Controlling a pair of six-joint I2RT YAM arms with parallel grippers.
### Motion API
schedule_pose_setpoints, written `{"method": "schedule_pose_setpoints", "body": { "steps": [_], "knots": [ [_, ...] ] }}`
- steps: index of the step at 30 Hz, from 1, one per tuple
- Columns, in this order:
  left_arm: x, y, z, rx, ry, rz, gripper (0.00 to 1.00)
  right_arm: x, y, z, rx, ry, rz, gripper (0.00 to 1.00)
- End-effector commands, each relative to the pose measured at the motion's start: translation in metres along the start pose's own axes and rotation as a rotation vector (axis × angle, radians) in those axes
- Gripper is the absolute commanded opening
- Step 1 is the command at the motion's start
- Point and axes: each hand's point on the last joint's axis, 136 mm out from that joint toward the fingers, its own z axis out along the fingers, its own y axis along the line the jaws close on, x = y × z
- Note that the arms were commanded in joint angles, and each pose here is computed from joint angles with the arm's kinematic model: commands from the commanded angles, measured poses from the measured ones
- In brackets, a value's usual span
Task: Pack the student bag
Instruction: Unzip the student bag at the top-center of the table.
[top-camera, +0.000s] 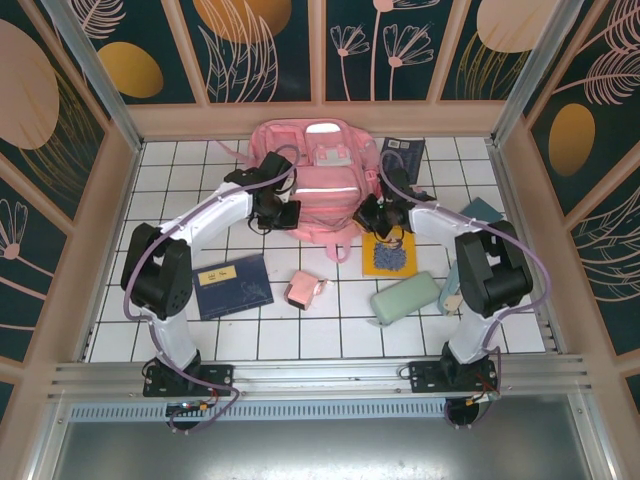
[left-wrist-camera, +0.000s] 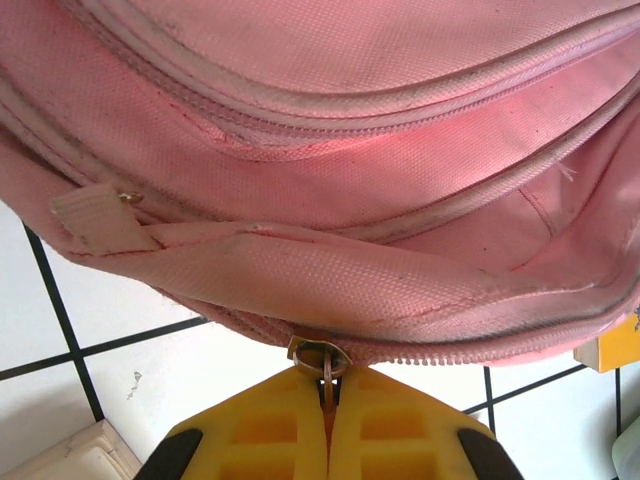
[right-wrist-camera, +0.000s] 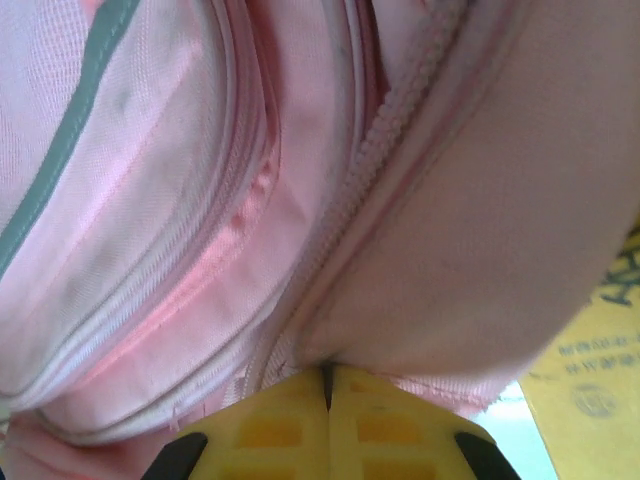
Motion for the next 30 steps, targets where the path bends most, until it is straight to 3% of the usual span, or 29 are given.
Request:
{"method": "schedule_pose_setpoints", "body": {
  "steps": [1,6,11,17,18,20,21,30],
  "knots": [
    [-0.003,-0.019,-0.019,0.083,-0.042,-0.003,0.0,-0.03,0.017,-0.013,0.03,-0.096,-0.071,0.0],
    [0.003,-0.036,-0.022,0.158,-0.051,-0.013,0.0,-0.083,0.026,-0.044,0.043,-0.227,-0.105,0.0],
    [0.006,-0.087,-0.016,0.315,-0.057,-0.001,0.0,-0.13,0.01,-0.063,0.095,-0.307,-0.107,0.0],
    [0.009,-0.135,0.01,0.371,-0.03,0.038,0.0,-0.151,-0.012,-0.081,0.163,-0.338,-0.11,0.0],
    [0.01,-0.136,0.013,0.37,-0.024,0.038,0.0,-0.146,-0.012,-0.083,0.151,-0.327,-0.107,0.06],
    [0.014,-0.137,0.019,0.362,-0.012,0.049,0.0,-0.127,-0.007,-0.087,0.11,-0.293,-0.101,0.29],
    [0.016,-0.135,0.022,0.354,-0.007,0.05,0.0,-0.119,-0.006,-0.089,0.1,-0.282,-0.095,0.35],
    [0.03,-0.12,0.037,0.3,0.031,0.065,0.0,-0.02,-0.026,-0.087,0.058,-0.151,0.052,0.64]
  ]
}}
